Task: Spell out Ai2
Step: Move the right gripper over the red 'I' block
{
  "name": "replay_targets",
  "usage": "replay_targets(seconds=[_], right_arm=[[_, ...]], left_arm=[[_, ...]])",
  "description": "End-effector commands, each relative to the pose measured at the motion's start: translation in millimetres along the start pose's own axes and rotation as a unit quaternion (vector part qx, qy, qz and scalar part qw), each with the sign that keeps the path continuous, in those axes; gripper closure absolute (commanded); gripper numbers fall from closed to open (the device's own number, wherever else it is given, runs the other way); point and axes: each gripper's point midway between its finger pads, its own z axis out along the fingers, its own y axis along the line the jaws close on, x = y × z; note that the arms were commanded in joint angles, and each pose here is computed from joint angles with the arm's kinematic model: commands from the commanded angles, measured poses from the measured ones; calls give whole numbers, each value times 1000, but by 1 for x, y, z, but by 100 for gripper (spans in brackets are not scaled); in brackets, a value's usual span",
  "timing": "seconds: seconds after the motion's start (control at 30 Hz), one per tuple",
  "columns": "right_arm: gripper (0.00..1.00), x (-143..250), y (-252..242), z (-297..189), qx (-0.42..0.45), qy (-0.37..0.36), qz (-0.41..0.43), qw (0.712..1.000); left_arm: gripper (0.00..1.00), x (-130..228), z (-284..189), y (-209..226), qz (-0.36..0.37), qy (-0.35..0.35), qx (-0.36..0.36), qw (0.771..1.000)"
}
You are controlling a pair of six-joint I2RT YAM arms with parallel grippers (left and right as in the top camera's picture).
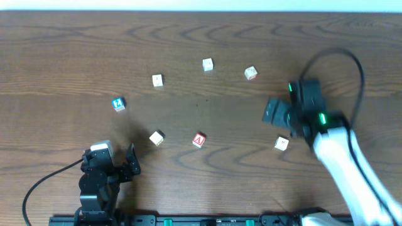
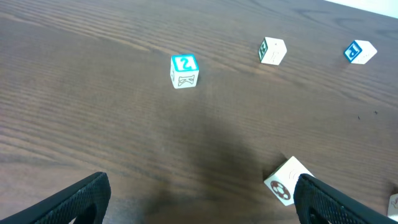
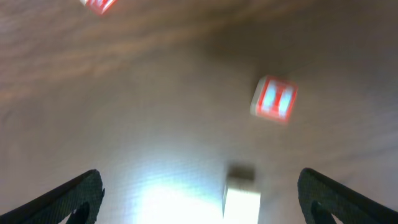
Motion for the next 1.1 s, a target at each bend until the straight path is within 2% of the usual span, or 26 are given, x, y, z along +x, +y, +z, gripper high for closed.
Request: replay_targets(seconds=[0.0,0.13,0.23,0.33,0.47,0.7,0.83,0.97,1.07], right_arm=[[1,-28,-12,14,68,14,40,997],[1,-32,-18,39,60,77,111,989],[9,-30,-36,52,39,114,184,976],[7,-31,-46,53,33,120,205,971],[5,-23,-52,59,40,126,208,969],[6,15,-63,80,56,153,208,964],[12,16,-64,85,53,147,198,968],[23,18,-69,89,64,141,183,971],[24,18,-73,91,71,136,175,973]], left_arm=[[5,2,2,2,6,1,-4,1000],[5,2,2,2,6,1,-4,1000],[5,2,2,2,6,1,-4,1000],[5,2,2,2,6,1,-4,1000],[5,2,2,2,6,1,-4,1000],[5,2,2,2,7,1,-4,1000],[5,2,2,2,6,1,-4,1000],[5,2,2,2,6,1,-4,1000],[4,2,2,2,7,1,-4,1000]])
